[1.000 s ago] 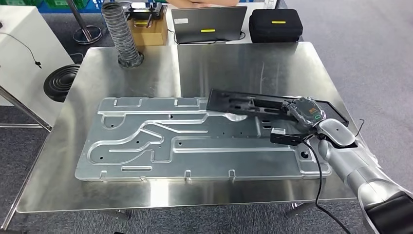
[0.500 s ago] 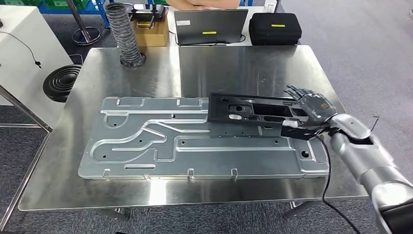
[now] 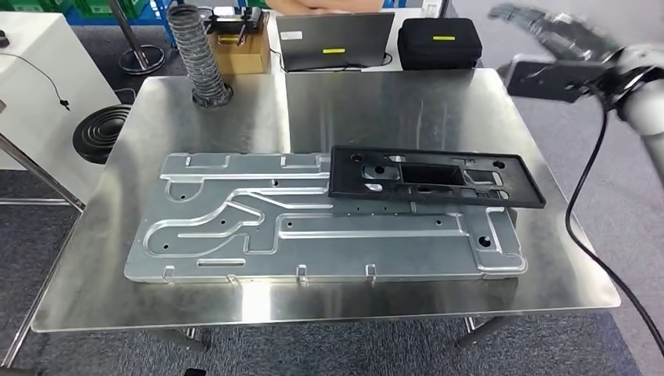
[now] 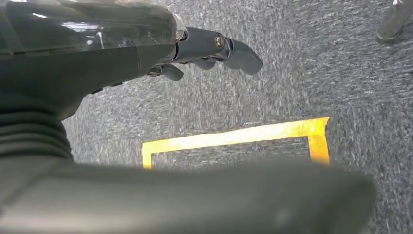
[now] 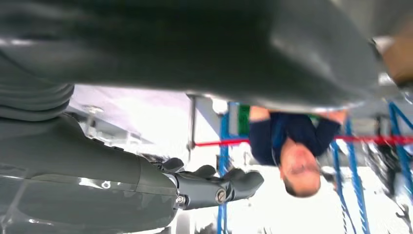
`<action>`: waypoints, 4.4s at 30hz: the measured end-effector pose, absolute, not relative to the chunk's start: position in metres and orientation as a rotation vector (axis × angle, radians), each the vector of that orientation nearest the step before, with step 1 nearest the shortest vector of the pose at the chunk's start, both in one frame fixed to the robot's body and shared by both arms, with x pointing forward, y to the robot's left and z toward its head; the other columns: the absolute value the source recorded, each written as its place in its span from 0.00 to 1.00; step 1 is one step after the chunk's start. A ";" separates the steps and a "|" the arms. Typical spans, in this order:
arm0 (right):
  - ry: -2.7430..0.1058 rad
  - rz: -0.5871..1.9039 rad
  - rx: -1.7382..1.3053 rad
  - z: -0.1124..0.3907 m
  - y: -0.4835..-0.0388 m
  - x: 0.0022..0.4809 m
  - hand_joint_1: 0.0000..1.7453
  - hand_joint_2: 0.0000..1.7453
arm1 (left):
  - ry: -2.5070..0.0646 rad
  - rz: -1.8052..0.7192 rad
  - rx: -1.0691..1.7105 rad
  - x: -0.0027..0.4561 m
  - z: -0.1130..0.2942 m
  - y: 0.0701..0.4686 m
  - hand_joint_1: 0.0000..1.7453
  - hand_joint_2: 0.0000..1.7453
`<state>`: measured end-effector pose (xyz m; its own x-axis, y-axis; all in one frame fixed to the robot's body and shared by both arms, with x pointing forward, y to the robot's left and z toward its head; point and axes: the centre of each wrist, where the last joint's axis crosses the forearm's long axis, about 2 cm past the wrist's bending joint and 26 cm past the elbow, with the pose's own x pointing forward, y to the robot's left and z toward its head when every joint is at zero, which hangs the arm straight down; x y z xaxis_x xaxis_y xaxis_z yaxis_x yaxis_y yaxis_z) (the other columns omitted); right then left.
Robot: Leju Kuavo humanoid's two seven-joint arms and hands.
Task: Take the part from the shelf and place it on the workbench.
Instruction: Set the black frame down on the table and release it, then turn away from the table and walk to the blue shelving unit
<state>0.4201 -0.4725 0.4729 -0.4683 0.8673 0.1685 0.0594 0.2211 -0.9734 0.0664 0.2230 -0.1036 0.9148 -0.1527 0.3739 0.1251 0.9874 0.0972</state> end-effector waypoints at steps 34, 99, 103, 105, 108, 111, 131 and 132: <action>-1.721 0.879 -1.140 0.284 -0.572 0.204 0.00 0.00 | -0.385 -0.063 0.026 0.053 -0.105 0.221 0.00 0.00; -0.337 -0.068 -0.055 -0.105 -0.280 0.085 0.00 1.00 | -0.363 -0.315 0.075 0.082 -0.103 0.243 0.00 0.00; -0.339 -0.055 -0.042 -0.105 -0.273 0.085 0.00 1.00 | -0.362 -0.325 0.078 0.084 -0.103 0.245 0.00 0.00; -0.344 -0.046 -0.038 -0.105 -0.272 0.086 0.00 1.00 | -0.364 -0.331 0.078 0.085 -0.103 0.245 0.00 0.00; -0.346 -0.035 -0.033 -0.105 -0.271 0.084 0.00 1.00 | -0.362 -0.341 0.078 0.083 -0.103 0.245 0.00 0.00; -0.344 -0.033 -0.028 -0.105 -0.271 0.081 0.00 1.00 | -0.363 -0.357 0.077 0.084 -0.103 0.245 0.00 0.00; -0.339 0.023 -0.018 -0.106 -0.270 0.081 0.00 1.00 | -0.336 -0.366 0.074 0.084 -0.103 0.243 0.00 1.00; -0.337 0.025 -0.018 -0.105 -0.270 0.081 0.00 1.00 | -0.336 -0.365 0.076 0.084 -0.103 0.243 0.00 1.00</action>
<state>0.0813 -0.2698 -0.1055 0.9433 0.0278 0.3308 -0.0218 0.9995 -0.0220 0.0842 0.2428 -0.1029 0.8795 -0.3629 0.3080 0.3378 0.9317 0.1333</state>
